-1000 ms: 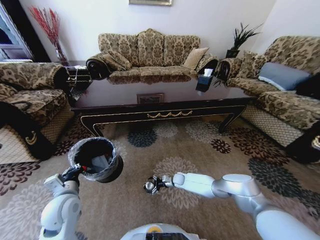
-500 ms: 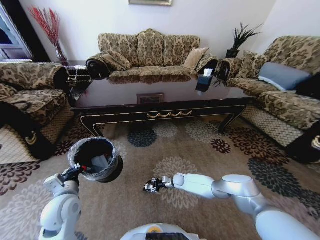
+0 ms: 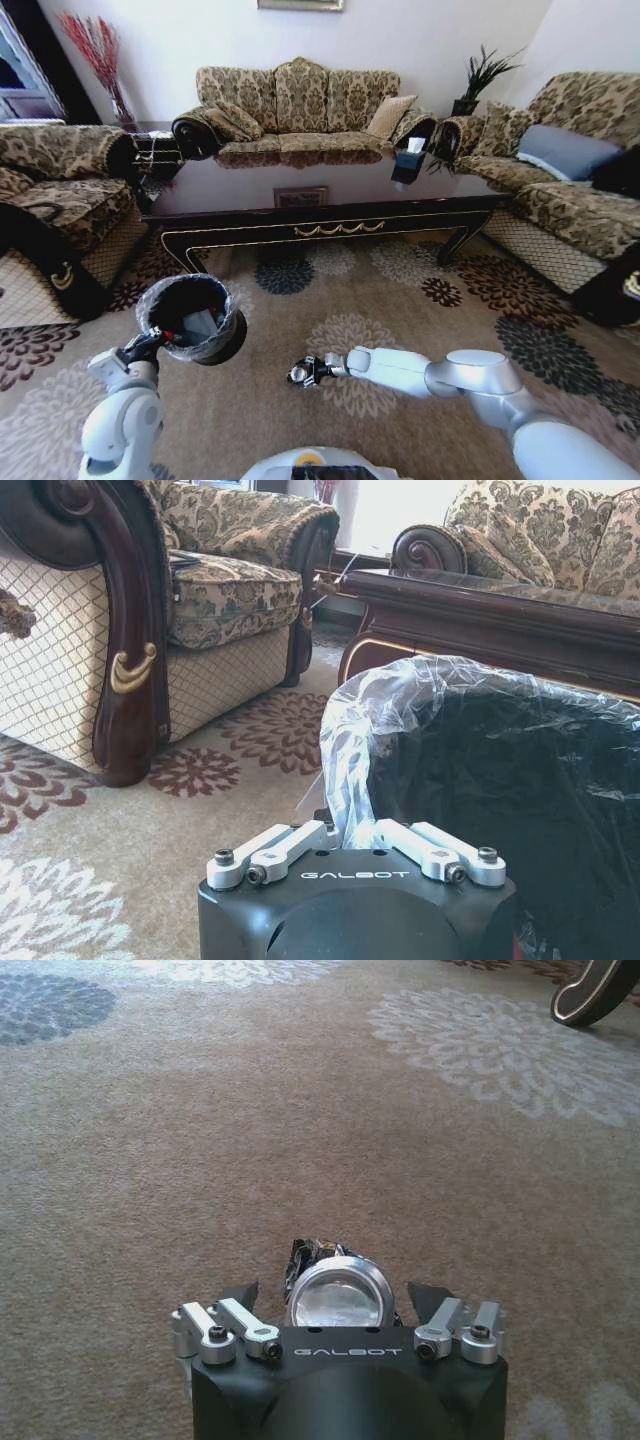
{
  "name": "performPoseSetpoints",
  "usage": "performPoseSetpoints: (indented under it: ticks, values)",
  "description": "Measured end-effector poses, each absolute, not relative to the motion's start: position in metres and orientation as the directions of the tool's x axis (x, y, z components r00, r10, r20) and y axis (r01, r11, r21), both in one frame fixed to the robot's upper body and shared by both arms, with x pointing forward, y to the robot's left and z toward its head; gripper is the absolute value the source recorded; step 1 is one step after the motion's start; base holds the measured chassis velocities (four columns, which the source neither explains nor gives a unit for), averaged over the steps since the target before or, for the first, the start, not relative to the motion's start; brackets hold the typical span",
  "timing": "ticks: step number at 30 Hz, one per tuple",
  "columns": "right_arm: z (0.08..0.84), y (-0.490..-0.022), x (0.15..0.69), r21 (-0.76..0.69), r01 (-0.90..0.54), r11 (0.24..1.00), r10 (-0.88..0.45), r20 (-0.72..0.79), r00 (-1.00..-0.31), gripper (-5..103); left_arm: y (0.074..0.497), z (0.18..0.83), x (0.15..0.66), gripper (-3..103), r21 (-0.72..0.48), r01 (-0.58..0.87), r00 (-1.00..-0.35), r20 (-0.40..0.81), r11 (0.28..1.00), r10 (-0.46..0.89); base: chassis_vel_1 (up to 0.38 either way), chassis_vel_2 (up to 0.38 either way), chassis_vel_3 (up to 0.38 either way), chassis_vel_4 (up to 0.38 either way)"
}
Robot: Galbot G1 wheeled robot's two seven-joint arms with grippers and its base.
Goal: Move to the front of the table and pick up the trash from the floor, then place it into the trash bin.
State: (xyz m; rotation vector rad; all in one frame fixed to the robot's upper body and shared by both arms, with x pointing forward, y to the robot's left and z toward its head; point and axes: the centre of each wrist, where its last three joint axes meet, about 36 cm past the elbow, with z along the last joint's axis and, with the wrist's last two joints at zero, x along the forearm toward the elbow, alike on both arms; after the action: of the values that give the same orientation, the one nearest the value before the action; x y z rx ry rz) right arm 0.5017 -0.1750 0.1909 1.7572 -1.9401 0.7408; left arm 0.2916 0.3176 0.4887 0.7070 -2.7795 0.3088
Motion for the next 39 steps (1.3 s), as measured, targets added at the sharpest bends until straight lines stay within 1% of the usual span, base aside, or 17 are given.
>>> performPoseSetpoints:
  ticks: [1, 2, 3, 4, 11, 13, 15, 17, 21, 22, 23, 24, 26, 34, 36, 37, 39]
  values:
    - [0.19, -0.175, 0.501, -0.107, -0.992, 0.06, -0.769, 0.628, -0.114, 84, 0.318, 0.489, 0.292, 4, -0.14, -0.492, -0.849, 0.296, 0.859, -0.437, 0.0, 0.0, 0.0, 0.0]
    - [0.189, -0.176, 0.5, -0.106, -0.993, 0.061, -0.768, 0.63, -0.114, 94, 0.318, 0.489, 0.291, 4, -0.14, -0.491, -0.849, 0.296, 0.86, -0.437, 0.0, 0.0, 0.0, 0.0]
    - [0.189, -0.176, 0.5, -0.106, -0.993, 0.061, -0.768, 0.631, -0.114, 94, 0.318, 0.489, 0.291, 4, -0.139, -0.492, -0.849, 0.296, 0.86, -0.438, 0.0, 0.0, 0.0, 0.0]
    - [0.188, -0.176, 0.499, -0.106, -0.993, 0.061, -0.767, 0.631, -0.114, 98, 0.318, 0.489, 0.291, 4, -0.138, -0.492, -0.849, 0.296, 0.86, -0.438, 0.0, 0.0, 0.0, 0.0]
    - [0.186, -0.174, 0.498, -0.112, -0.991, 0.072, -0.767, 0.629, -0.127, 103, 0.318, 0.49, 0.29, 4, -0.137, -0.491, -0.849, 0.293, 0.86, -0.439, 0.0, 0.0, 0.0, 0.0]
    - [0.186, -0.173, 0.499, -0.114, -0.991, 0.075, -0.765, 0.63, -0.131, 99, 0.318, 0.491, 0.29, 4, -0.137, -0.491, -0.85, 0.292, 0.86, -0.439, 0.0, 0.0, 0.0, 0.0]
    - [0.186, -0.174, 0.5, -0.115, -0.99, 0.077, -0.764, 0.632, -0.132, 90, 0.318, 0.491, 0.29, 4, -0.137, -0.491, -0.85, 0.292, 0.86, -0.439, 0.0, 0.0, 0.0, 0.0]
    - [0.186, -0.174, 0.501, -0.115, -0.99, 0.078, -0.763, 0.633, -0.134, 90, 0.318, 0.491, 0.29, 4, -0.137, -0.491, -0.85, 0.292, 0.86, -0.439, 0.0, 0.0, 0.0, 0.0]
    - [0.182, -0.175, 0.499, -0.111, -0.991, 0.081, -0.759, 0.637, -0.133, 68, 0.318, 0.491, 0.29, 4, -0.137, -0.491, -0.85, 0.292, 0.86, -0.439, 0.0, 0.0, 0.0, 0.0]
    - [0.182, -0.175, 0.499, -0.111, -0.991, 0.081, -0.759, 0.637, -0.133, 68, 0.318, 0.491, 0.29, 4, -0.137, -0.491, -0.85, 0.292, 0.86, -0.439, 0.0, 0.0, 0.0, 0.0]
    - [0.181, -0.175, 0.498, -0.109, -0.991, 0.081, -0.759, 0.638, -0.133, 63, 0.318, 0.491, 0.29, 4, -0.137, -0.491, -0.85, 0.293, 0.86, -0.438, 0.0, 0.0, 0.0, 0.0]
    - [0.18, -0.175, 0.497, -0.108, -0.991, 0.081, -0.76, 0.637, -0.132, 63, 0.318, 0.491, 0.29, 4, -0.138, -0.491, -0.85, 0.293, 0.86, -0.438, 0.0, 0.0, 0.0, 0.0]
    - [0.18, -0.175, 0.496, -0.107, -0.991, 0.083, -0.762, 0.635, -0.132, 56, 0.317, 0.491, 0.29, 4, -0.138, -0.49, -0.85, 0.293, 0.861, -0.437, 0.0, 0.0, 0.0, 0.0]
    - [0.184, -0.176, 0.498, -0.109, -0.991, 0.08, -0.765, 0.63, -0.131, 56, 0.317, 0.49, 0.291, 4, -0.141, -0.489, -0.851, 0.295, 0.861, -0.435, 0.0, 0.0, 0.0, 0.0]
    - [0.191, -0.177, 0.502, -0.115, -0.99, 0.082, -0.773, 0.619, -0.136, 53, 0.317, 0.489, 0.292, 4, -0.141, -0.49, -0.85, 0.296, 0.86, -0.436, 0.0, 0.0, 0.0, 0.0]
    - [0.197, -0.176, 0.504, -0.119, -0.989, 0.085, -0.781, 0.609, -0.14, 49, 0.317, 0.489, 0.292, 4, -0.14, -0.49, -0.85, 0.296, 0.861, -0.435, 0.0, 0.0, 0.0, 0.0]
    - [0.201, -0.177, 0.507, -0.122, -0.988, 0.092, -0.785, 0.601, -0.147, 49, 0.317, 0.489, 0.292, 4, -0.14, -0.489, -0.85, 0.296, 0.861, -0.435, 0.0, 0.0, 0.0, 0.0]
